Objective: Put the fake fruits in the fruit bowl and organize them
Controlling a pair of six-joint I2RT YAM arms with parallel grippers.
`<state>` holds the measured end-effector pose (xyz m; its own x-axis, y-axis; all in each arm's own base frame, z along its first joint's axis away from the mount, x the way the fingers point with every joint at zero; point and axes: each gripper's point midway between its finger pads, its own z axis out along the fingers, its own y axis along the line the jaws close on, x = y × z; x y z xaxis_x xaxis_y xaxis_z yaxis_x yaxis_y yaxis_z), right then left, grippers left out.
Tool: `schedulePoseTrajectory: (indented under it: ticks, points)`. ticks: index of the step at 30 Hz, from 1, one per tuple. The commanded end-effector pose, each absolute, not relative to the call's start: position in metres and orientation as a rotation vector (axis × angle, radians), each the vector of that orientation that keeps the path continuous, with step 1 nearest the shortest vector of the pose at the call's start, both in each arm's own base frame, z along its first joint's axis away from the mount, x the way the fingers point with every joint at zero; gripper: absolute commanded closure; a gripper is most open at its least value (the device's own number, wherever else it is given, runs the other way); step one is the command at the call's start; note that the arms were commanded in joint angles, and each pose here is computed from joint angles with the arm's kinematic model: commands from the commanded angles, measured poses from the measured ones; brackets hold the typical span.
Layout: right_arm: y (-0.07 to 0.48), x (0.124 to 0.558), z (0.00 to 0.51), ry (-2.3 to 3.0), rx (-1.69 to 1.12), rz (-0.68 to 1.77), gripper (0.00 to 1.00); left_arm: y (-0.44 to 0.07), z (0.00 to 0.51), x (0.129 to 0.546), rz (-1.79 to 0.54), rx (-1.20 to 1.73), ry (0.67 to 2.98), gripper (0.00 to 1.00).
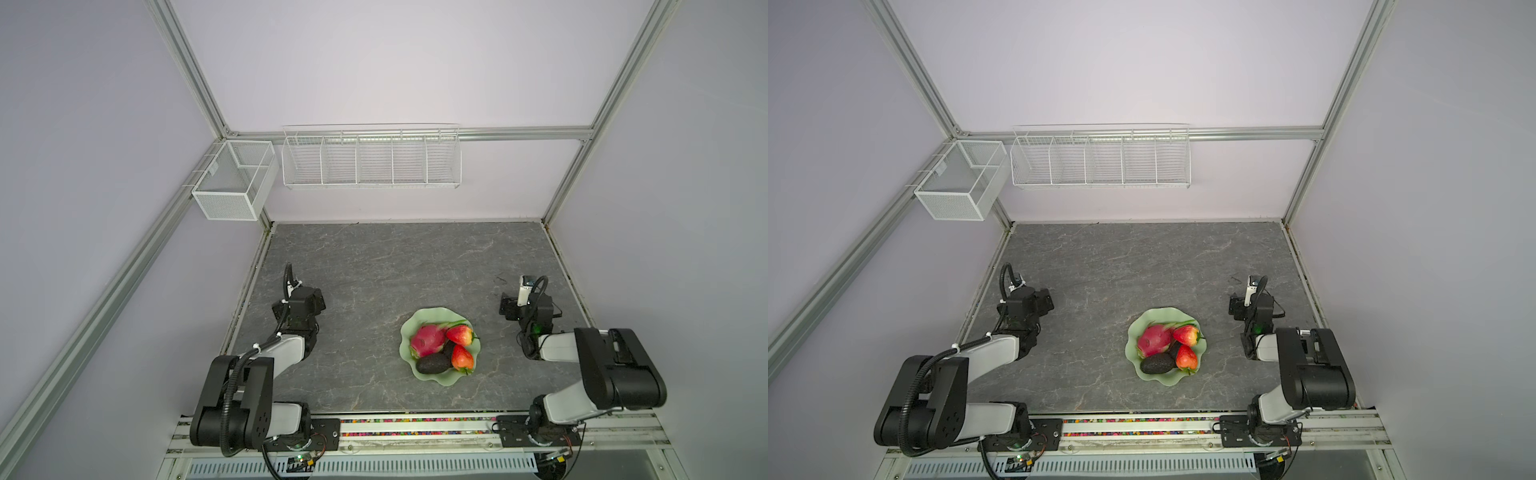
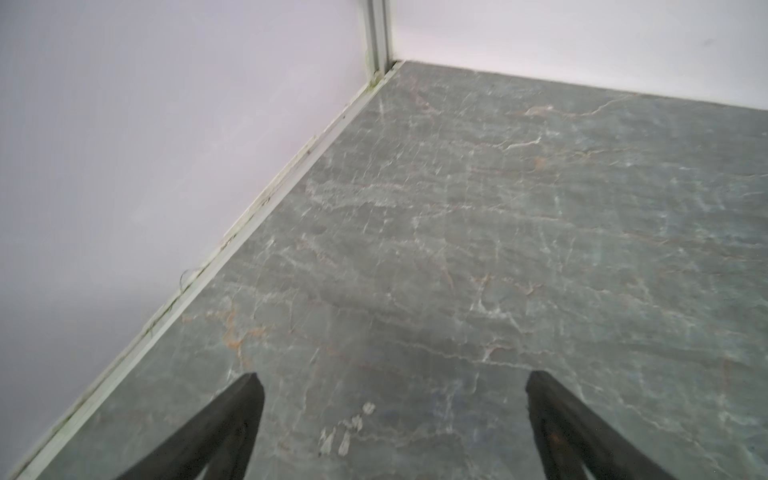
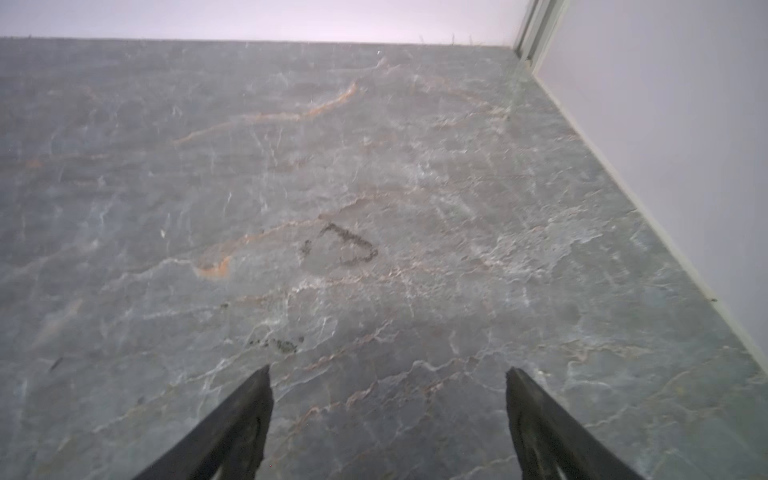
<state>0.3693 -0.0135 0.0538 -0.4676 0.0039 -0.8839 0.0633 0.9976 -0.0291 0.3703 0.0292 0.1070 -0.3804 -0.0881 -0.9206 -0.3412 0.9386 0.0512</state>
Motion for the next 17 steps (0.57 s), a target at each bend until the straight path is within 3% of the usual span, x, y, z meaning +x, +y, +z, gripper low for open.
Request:
schedulePoseTrajectory:
  ticks: [1, 2, 4, 17]
  points:
    - [0.001, 0.396, 0.093, 1.91, -0.041, -0.004, 0.12, 0.023, 0.122, 0.386, 0.199, -0.237, 1.791, 0.01]
    - [-0.003, 0.395, 0.094, 1.912, -0.022, -0.014, 0.12, 0.024, 0.124, 0.393, 0.19, -0.205, 1.721, 0.01]
    - [-0.003, 0.395, 0.092, 1.933, -0.021, -0.031, 0.12, 0.02, 0.119, 0.394, 0.159, -0.209, 1.827, 0.01]
    - [-0.003, 0.395, 0.093, 1.934, -0.02, -0.046, 0.12, 0.028, 0.117, 0.399, 0.206, -0.237, 1.819, 0.01]
